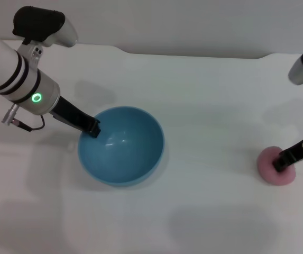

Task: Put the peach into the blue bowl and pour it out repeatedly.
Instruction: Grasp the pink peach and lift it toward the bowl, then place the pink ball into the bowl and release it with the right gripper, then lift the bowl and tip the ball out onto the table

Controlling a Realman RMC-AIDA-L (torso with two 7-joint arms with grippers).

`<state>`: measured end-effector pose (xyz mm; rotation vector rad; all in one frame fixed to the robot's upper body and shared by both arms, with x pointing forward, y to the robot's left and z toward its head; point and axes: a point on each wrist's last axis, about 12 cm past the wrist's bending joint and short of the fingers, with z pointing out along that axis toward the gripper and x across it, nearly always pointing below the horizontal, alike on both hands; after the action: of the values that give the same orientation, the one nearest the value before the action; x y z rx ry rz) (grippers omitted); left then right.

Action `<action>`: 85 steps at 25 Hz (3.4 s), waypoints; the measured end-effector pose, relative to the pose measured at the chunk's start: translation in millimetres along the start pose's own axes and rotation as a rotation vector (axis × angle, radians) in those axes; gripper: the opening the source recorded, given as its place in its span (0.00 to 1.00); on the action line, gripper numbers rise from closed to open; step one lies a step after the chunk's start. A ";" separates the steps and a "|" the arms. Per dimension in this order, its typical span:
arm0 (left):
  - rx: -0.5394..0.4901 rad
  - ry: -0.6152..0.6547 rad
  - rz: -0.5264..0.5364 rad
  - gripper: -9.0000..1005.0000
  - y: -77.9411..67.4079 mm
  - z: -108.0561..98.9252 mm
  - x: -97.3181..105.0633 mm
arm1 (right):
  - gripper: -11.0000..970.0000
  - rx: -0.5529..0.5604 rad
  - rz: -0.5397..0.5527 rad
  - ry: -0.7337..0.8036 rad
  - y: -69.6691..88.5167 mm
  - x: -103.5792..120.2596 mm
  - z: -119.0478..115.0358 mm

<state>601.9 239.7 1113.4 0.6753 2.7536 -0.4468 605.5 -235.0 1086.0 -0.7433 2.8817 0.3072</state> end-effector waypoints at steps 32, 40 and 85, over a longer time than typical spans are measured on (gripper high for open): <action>0.039 0.007 0.180 0.01 -72.0 13.2 -43.4 | 0.07 -0.390 -0.493 -0.310 100.7 -47.8 -53.2; 0.066 -0.012 0.200 0.01 -75.5 12.3 -45.9 | 0.14 -0.382 -0.520 -0.272 108.4 -46.2 -45.0; -0.541 -1.204 0.704 0.01 -131.9 65.3 6.8 | 0.47 -0.367 0.566 -0.510 -66.8 122.1 -43.0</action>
<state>544.2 107.9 1081.8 0.7882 1.2921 0.0805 528.5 -358.5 1093.2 0.1365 2.4906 0.9512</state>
